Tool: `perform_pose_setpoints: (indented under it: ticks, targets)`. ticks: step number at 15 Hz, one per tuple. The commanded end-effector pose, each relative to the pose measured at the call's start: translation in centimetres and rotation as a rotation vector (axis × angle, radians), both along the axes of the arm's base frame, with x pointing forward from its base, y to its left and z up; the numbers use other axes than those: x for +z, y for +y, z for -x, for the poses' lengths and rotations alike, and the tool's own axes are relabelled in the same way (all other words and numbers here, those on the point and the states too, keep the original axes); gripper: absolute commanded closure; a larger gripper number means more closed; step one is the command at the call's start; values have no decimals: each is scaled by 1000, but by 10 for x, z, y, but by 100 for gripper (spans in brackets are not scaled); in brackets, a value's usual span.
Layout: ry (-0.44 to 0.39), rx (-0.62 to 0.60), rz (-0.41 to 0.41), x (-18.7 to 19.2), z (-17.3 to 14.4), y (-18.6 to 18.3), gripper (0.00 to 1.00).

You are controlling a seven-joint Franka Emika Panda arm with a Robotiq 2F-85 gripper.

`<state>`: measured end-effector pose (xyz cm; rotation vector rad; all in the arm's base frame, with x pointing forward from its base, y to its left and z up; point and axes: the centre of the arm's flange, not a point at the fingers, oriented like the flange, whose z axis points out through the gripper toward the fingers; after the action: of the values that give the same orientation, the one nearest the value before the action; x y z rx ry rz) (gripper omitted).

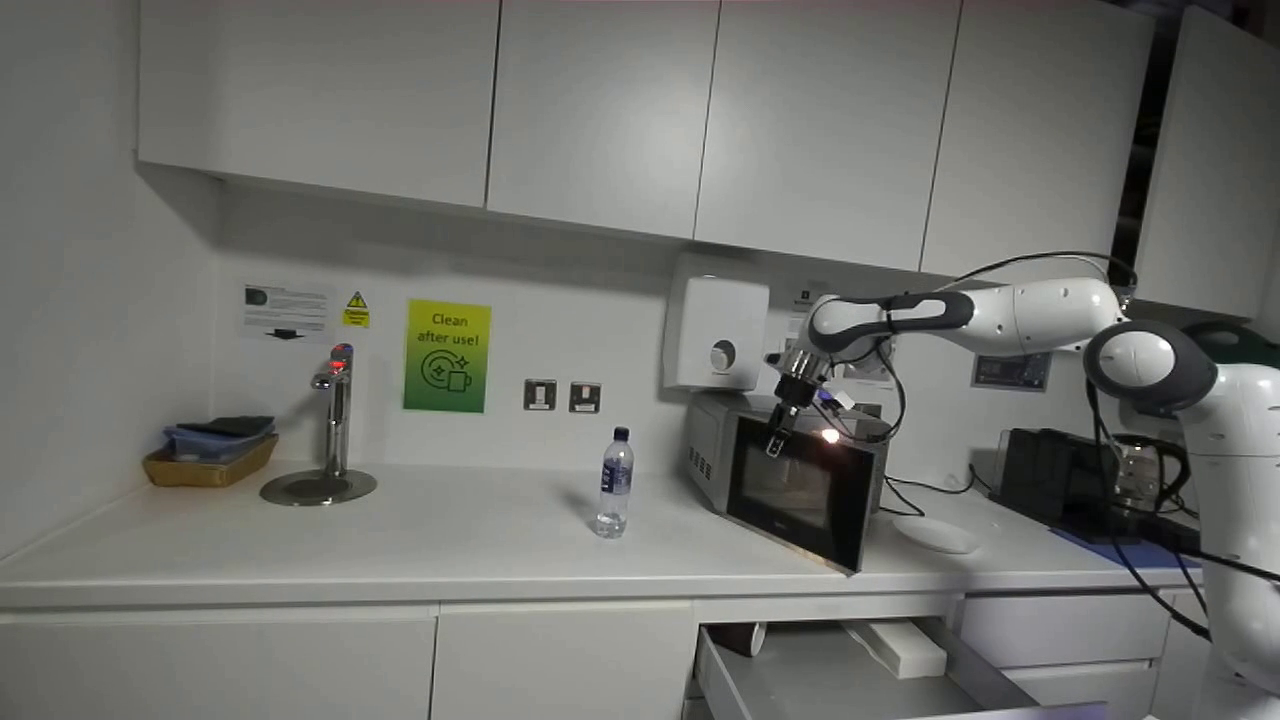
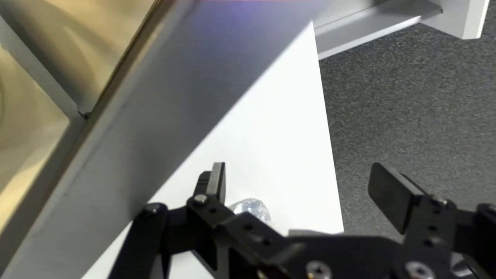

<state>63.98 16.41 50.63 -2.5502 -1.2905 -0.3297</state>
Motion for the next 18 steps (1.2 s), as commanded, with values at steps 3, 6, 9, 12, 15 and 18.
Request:
perform_pose_setpoints:
  ticks: [3,6,9,12,15,18]
  targets:
    - [-47,-97,193,13,17,-22,0]
    - [-91,-171,250,17,22,-37,0]
    - [-117,-245,264,19,25,-52,0]
    - [-125,-316,262,16,27,-68,0]
    - [-121,-384,245,5,27,-83,0]
    - [-169,-492,229,-8,25,-98,0]
